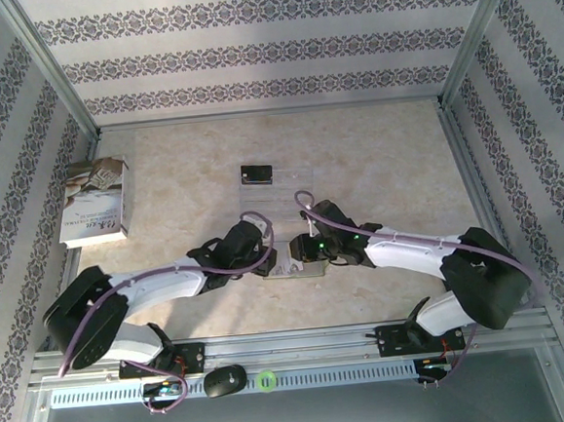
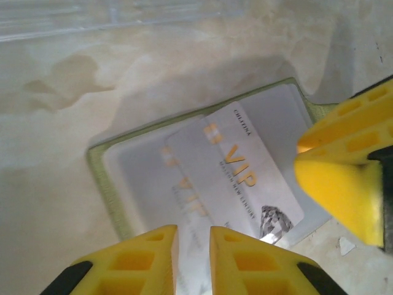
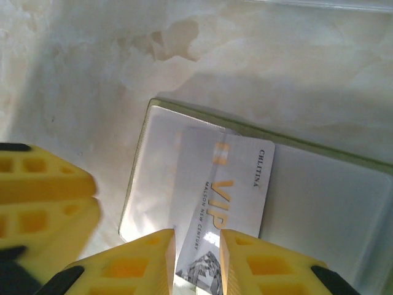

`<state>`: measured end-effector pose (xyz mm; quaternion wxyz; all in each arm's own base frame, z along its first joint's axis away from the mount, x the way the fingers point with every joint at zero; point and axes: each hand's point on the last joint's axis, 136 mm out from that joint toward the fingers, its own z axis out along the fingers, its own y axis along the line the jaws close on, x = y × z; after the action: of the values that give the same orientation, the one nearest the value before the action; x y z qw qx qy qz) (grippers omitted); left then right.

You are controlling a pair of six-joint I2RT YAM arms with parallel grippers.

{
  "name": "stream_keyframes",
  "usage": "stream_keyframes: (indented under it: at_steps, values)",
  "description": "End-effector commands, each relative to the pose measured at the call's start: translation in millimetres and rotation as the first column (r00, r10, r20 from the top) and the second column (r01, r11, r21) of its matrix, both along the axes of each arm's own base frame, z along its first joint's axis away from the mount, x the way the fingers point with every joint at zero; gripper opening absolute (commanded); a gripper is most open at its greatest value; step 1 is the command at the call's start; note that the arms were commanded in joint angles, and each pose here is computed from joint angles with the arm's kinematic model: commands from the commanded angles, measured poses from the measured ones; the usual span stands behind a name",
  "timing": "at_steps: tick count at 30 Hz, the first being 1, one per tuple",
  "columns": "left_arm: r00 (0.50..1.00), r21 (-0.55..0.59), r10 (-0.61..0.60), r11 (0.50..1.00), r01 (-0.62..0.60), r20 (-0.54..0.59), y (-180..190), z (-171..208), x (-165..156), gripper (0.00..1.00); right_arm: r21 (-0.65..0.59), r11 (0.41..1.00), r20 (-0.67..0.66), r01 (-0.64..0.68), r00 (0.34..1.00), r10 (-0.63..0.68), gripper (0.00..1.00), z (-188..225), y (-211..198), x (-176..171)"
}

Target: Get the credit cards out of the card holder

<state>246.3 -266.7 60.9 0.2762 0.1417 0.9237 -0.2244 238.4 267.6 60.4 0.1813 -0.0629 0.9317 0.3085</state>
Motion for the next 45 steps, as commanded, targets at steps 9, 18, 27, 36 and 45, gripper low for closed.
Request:
stream_keyframes:
  at_steps: [9, 18, 27, 36, 45]
  values:
    - [0.998, 0.030, -0.058, 0.998, 0.059, -0.020, -21, -20, 8, 0.20, 0.024, 0.999, -0.088, -0.043, 0.995, 0.045, 0.29, -14, -6, 5]
    - [0.998, 0.075, -0.019, 0.997, 0.024, -0.064, -8, -40, 8, 0.18, 0.039, 0.998, -0.105, -0.050, 0.993, 0.054, 0.29, -17, -4, 8]
    - [0.995, 0.088, -0.014, 0.996, 0.022, -0.094, -1, -51, 1, 0.18, 0.066, 0.996, -0.140, -0.058, 0.988, 0.067, 0.29, -24, 2, 8]
    - [0.995, 0.080, 0.000, 0.997, 0.008, -0.100, 4, -51, 2, 0.18, 0.077, 0.997, -0.117, -0.027, 0.992, 0.036, 0.01, -19, -8, 12]
    - [0.996, 0.045, -0.016, 0.999, 0.020, -0.089, 1, -39, 7, 0.24, 0.079, 0.997, -0.012, -0.012, 1.000, 0.013, 0.00, 9, -34, 11]
